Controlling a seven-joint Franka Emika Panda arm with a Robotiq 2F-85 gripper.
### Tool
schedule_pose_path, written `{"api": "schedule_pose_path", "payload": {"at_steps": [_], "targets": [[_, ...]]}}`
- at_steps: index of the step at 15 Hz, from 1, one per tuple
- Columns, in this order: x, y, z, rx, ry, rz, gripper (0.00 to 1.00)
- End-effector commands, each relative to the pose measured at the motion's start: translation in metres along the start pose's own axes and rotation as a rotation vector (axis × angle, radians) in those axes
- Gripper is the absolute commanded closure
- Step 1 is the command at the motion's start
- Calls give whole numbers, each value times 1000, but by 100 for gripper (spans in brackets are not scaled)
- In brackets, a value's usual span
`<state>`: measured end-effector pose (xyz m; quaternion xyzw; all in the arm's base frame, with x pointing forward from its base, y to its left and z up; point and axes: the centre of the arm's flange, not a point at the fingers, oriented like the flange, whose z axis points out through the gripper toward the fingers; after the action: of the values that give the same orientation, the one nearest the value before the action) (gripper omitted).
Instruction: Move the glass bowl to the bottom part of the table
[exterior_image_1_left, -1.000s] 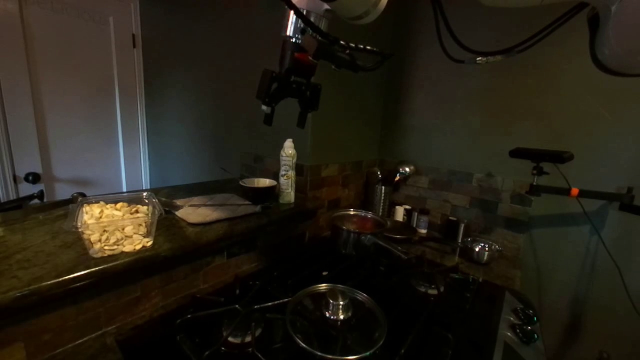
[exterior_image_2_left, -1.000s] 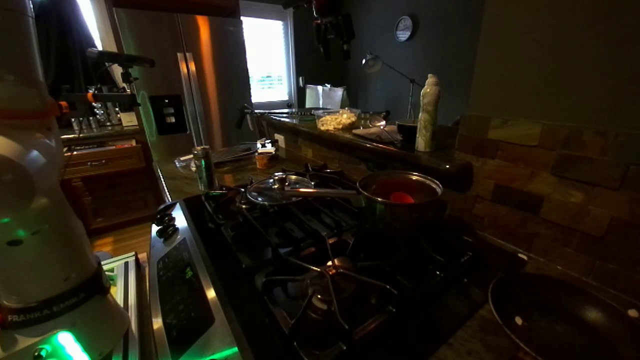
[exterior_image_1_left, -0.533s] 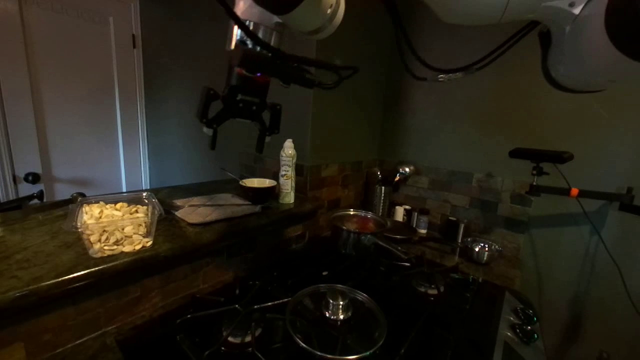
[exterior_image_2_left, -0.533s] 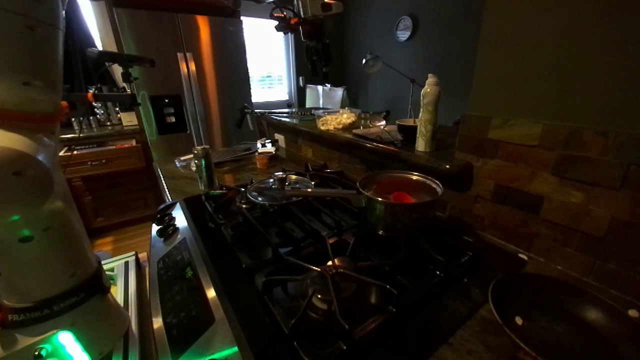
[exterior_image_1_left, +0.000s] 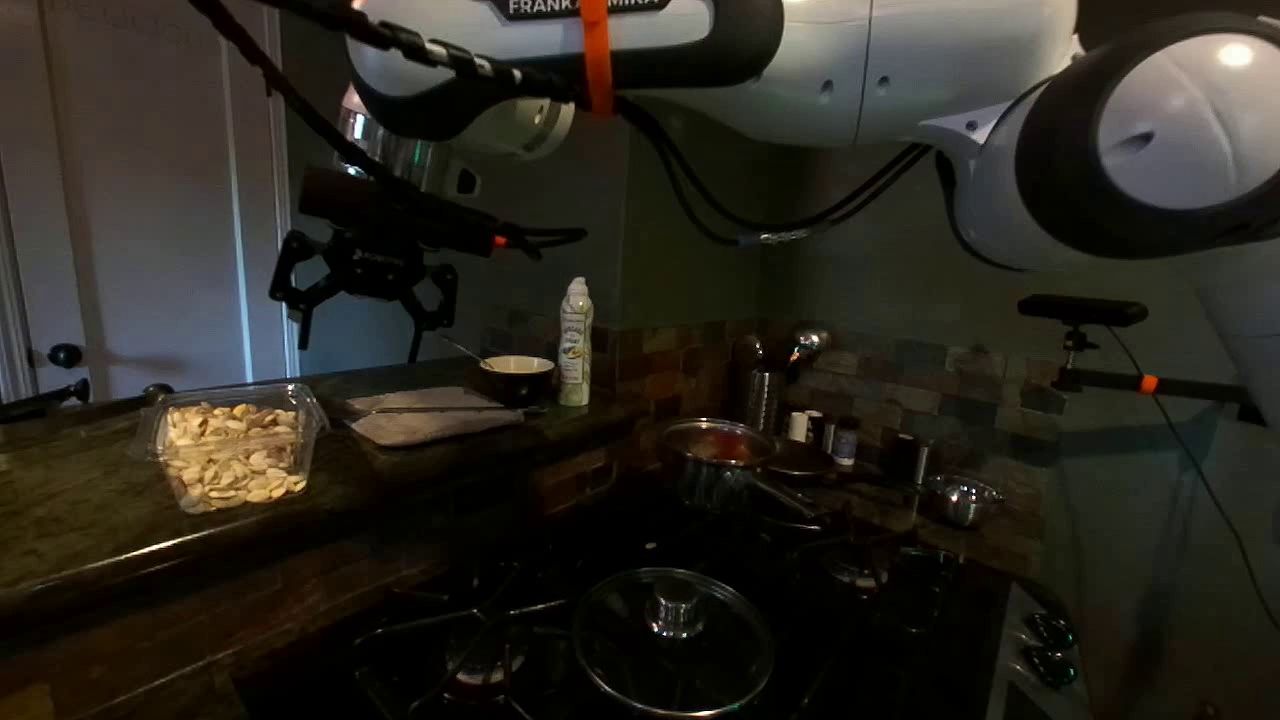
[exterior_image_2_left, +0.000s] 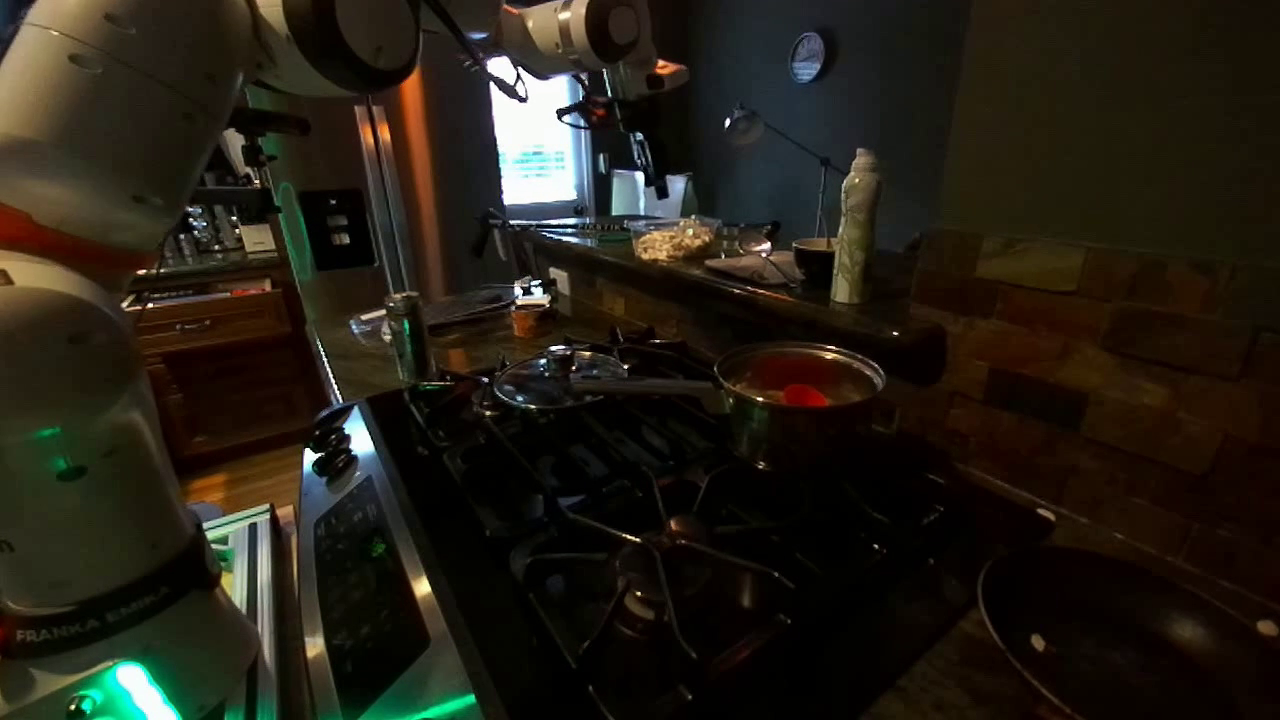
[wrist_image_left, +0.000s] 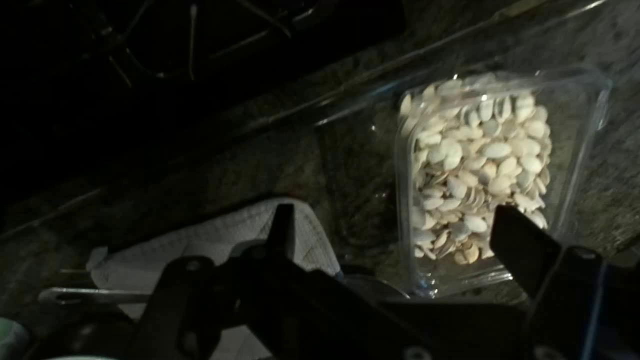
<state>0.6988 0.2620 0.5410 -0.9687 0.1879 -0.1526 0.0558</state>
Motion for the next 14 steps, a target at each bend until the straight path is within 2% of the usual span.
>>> {"api": "schedule_pose_path", "payload": {"at_steps": [1, 3, 5, 6, 10, 14], "targets": [[14, 8, 0, -1, 16, -16, 0], [25, 18, 2, -4, 23, -10, 0], [21, 13, 1, -1, 22, -17, 0], [22, 8, 8, 51, 40, -59, 0], [38, -1, 31, 97, 93, -162, 0], [38, -11, 65, 103, 93, -239, 0]]}}
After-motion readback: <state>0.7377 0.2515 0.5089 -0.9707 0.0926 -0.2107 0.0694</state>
